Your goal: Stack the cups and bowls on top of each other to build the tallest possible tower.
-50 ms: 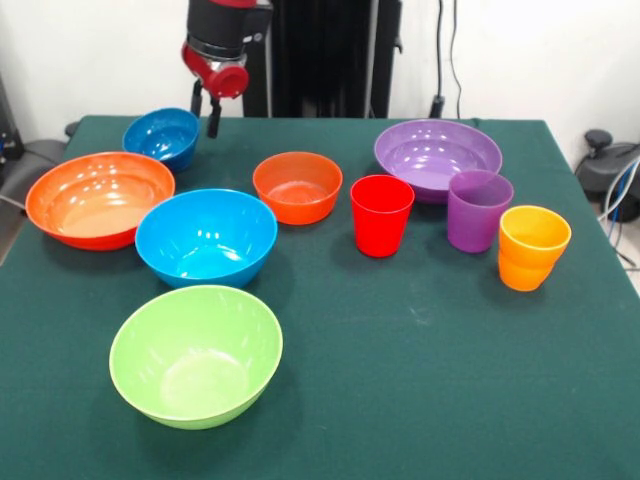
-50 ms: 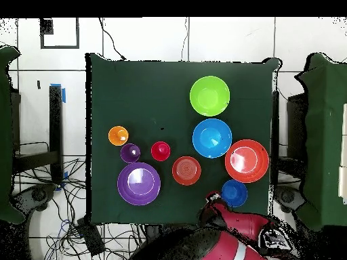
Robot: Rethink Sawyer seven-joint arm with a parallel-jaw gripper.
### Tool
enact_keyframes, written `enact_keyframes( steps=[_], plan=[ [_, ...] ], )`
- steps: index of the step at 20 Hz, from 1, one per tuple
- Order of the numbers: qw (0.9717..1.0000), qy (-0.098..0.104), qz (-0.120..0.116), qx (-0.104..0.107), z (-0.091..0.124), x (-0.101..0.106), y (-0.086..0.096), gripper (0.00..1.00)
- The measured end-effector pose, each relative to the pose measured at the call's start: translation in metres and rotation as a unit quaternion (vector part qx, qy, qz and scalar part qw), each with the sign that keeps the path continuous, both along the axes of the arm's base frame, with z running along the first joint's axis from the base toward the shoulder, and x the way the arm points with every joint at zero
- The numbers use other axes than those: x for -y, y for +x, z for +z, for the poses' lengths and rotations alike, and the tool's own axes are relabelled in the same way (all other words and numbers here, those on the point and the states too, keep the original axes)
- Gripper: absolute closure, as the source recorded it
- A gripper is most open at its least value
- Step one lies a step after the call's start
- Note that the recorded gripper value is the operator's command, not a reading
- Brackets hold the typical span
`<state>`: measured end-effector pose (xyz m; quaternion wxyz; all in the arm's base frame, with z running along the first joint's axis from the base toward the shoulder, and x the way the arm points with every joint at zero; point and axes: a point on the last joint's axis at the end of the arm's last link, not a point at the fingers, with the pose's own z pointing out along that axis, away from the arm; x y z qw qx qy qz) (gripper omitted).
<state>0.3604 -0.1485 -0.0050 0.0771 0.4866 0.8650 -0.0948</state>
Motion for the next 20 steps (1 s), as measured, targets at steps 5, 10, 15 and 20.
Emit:
enact_keyframes(
  steps=[5, 10, 15, 20],
  plan=[
    [0.9999, 0.006, -0.010, 0.001, 0.002, 0.002, 0.002, 0.00],
    [0.9996, 0.012, -0.023, -0.007, 0.005, 0.005, 0.003, 0.00],
    [0.9995, 0.017, -0.025, -0.011, 0.006, 0.003, 0.007, 0.00],
    [0.9993, 0.025, -0.028, -0.002, 0.007, 0.002, 0.012, 0.00]
  ],
)
